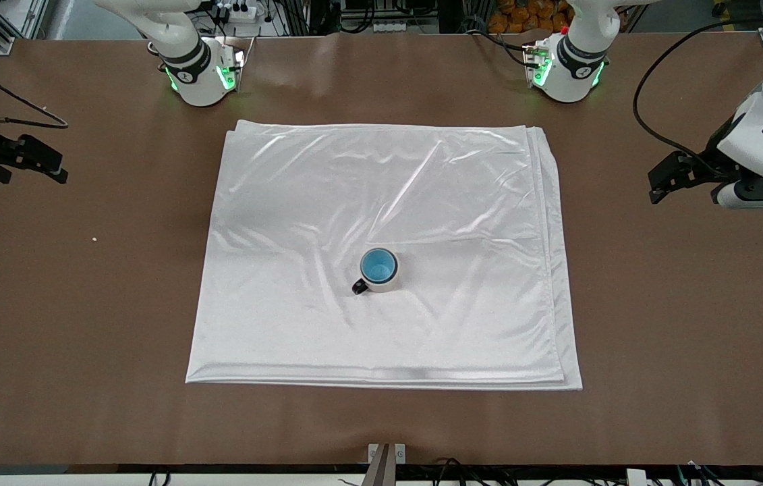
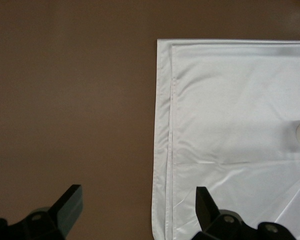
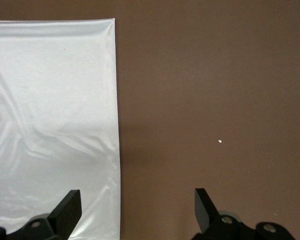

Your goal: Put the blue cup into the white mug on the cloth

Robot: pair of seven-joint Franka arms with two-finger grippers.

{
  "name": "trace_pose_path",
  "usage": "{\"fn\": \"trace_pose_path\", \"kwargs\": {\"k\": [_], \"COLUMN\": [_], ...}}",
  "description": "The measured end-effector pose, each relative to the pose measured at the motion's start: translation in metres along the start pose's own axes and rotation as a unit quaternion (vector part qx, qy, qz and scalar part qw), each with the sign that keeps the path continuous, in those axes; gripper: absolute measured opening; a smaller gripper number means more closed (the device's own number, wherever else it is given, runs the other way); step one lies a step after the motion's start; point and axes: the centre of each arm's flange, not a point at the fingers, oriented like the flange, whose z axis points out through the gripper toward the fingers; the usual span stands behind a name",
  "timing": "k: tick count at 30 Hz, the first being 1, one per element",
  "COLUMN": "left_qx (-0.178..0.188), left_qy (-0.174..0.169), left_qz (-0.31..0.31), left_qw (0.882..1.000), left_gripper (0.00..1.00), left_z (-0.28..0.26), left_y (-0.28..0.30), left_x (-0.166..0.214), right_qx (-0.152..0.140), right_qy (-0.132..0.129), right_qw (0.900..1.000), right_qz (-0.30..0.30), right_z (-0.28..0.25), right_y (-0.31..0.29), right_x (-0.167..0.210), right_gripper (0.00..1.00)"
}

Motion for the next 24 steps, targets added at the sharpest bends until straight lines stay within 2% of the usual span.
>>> {"fn": "trace_pose_path", "kwargs": {"k": [24], "left_qx": [0.001], "left_qy": [0.000], "left_qz": [-0.006], "left_qw": [1.000], "left_gripper": [1.00], "left_z": [0.0001], "left_y": [-0.0066], "left_x": [0.0008], "right_qx": [0.000], "right_qy": [0.003], "right_qw": [1.000], "right_qz": [-0.001], "right_z": [-0.0031], "right_y": [-0.0005], "right_x": [0.0004], "right_gripper": [1.00]}}
